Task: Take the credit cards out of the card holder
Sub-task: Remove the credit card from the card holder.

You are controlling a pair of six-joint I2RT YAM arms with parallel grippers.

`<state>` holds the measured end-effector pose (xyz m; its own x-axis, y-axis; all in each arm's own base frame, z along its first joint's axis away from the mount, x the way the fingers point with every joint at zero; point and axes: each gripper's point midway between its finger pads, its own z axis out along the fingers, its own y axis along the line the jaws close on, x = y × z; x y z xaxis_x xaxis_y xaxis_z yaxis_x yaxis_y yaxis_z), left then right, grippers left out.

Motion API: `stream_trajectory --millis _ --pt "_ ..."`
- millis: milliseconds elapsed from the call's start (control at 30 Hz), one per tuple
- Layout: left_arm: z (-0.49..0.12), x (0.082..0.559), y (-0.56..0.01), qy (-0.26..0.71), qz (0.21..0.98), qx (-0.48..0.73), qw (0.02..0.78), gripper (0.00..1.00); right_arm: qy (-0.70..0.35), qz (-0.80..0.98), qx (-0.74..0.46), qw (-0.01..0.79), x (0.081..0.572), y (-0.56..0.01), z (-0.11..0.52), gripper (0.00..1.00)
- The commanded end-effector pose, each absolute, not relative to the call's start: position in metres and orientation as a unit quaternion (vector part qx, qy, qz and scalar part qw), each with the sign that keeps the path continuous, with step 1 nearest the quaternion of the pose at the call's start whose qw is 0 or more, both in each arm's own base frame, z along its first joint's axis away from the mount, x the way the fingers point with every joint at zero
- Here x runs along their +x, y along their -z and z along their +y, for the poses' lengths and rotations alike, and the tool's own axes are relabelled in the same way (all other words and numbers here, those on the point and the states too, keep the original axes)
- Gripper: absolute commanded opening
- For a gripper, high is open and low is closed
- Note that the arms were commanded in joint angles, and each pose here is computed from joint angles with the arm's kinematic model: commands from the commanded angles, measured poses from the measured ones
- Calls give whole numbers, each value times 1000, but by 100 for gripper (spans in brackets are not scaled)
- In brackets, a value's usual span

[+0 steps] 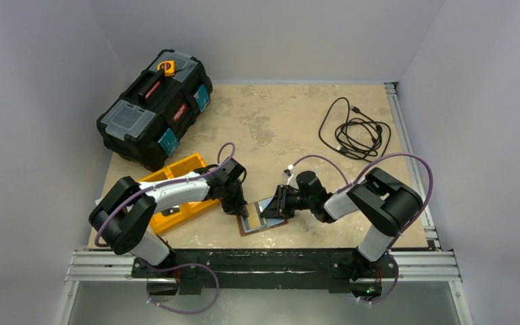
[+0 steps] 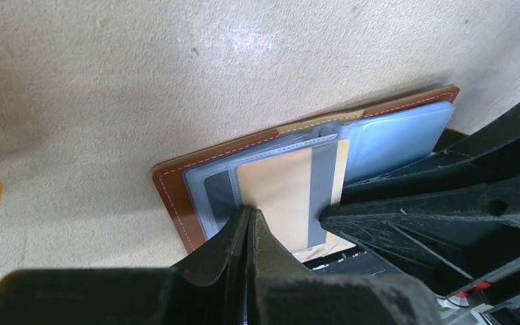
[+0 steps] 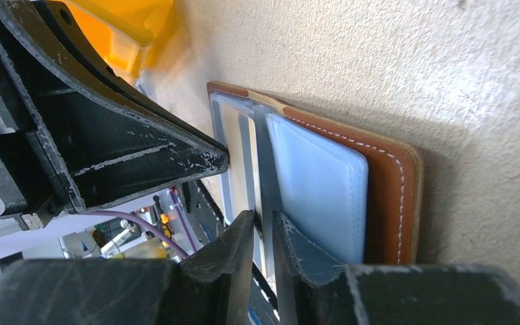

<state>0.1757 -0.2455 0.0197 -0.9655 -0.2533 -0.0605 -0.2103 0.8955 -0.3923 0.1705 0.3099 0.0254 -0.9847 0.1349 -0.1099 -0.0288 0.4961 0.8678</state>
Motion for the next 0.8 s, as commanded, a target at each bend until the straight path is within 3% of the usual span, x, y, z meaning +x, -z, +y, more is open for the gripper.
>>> stream_trajectory --millis 0,267,600,767 --pt "-199 160 22 77 989 -119 49 0 -533 842 26 80 172 -36 316 15" --pt "-192 158 23 60 990 -116 49 0 -500 859 49 104 178 -29 304 3" --pt "-184 161 23 41 991 -112 57 0 -466 873 61 128 182 -25 290 2" --pt "-184 161 24 40 992 -110 58 0 -466 873 64 127 181 -23 289 8"
